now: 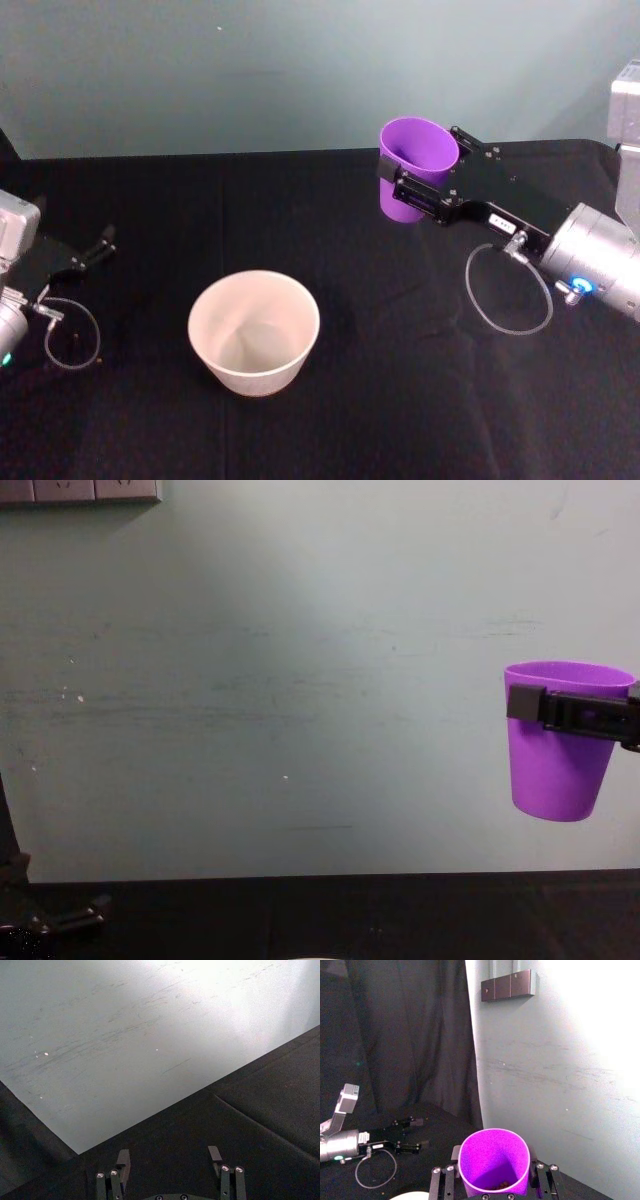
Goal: Pick up the cup and pour the mung beans from the cup into the bowl.
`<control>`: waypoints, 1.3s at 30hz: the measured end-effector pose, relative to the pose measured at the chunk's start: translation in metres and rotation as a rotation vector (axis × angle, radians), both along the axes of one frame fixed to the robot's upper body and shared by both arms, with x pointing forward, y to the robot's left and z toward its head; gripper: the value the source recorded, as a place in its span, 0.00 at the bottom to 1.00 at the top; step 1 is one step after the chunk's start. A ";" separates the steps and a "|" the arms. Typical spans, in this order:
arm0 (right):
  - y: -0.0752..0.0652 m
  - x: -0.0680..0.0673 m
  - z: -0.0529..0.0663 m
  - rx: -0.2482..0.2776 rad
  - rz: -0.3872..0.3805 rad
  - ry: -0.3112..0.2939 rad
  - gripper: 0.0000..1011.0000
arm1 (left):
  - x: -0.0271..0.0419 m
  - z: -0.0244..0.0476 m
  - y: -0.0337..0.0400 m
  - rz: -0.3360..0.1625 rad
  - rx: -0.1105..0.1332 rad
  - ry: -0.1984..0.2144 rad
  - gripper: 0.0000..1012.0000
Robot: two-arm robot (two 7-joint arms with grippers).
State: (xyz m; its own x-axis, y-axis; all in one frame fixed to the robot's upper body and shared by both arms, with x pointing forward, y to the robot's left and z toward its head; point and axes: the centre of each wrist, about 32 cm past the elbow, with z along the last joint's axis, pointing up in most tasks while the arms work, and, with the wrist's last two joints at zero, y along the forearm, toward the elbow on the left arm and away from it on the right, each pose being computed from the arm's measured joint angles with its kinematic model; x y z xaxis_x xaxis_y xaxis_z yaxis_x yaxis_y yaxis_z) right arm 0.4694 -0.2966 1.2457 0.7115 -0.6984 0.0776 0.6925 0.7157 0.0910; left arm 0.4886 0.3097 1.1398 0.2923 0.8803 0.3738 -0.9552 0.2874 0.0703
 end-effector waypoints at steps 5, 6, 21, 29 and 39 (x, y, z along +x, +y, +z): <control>0.000 0.000 0.000 0.000 0.000 0.000 0.73 | 0.0000 0.0000 0.0000 0.000 0.000 0.000 1.00; 0.000 0.000 0.000 0.000 0.000 0.000 0.73 | 0.0000 0.0000 0.0000 0.000 0.000 0.000 1.00; 0.000 0.000 0.000 0.000 0.000 0.000 0.73 | 0.0000 0.0000 0.0000 0.000 0.000 0.000 1.00; 0.000 0.000 0.000 0.000 0.000 0.000 0.73 | 0.0000 0.0000 0.0000 0.000 0.000 0.000 1.00; 0.000 0.000 0.000 0.000 0.000 0.000 0.73 | 0.0000 0.0000 0.0000 0.000 0.000 0.000 1.00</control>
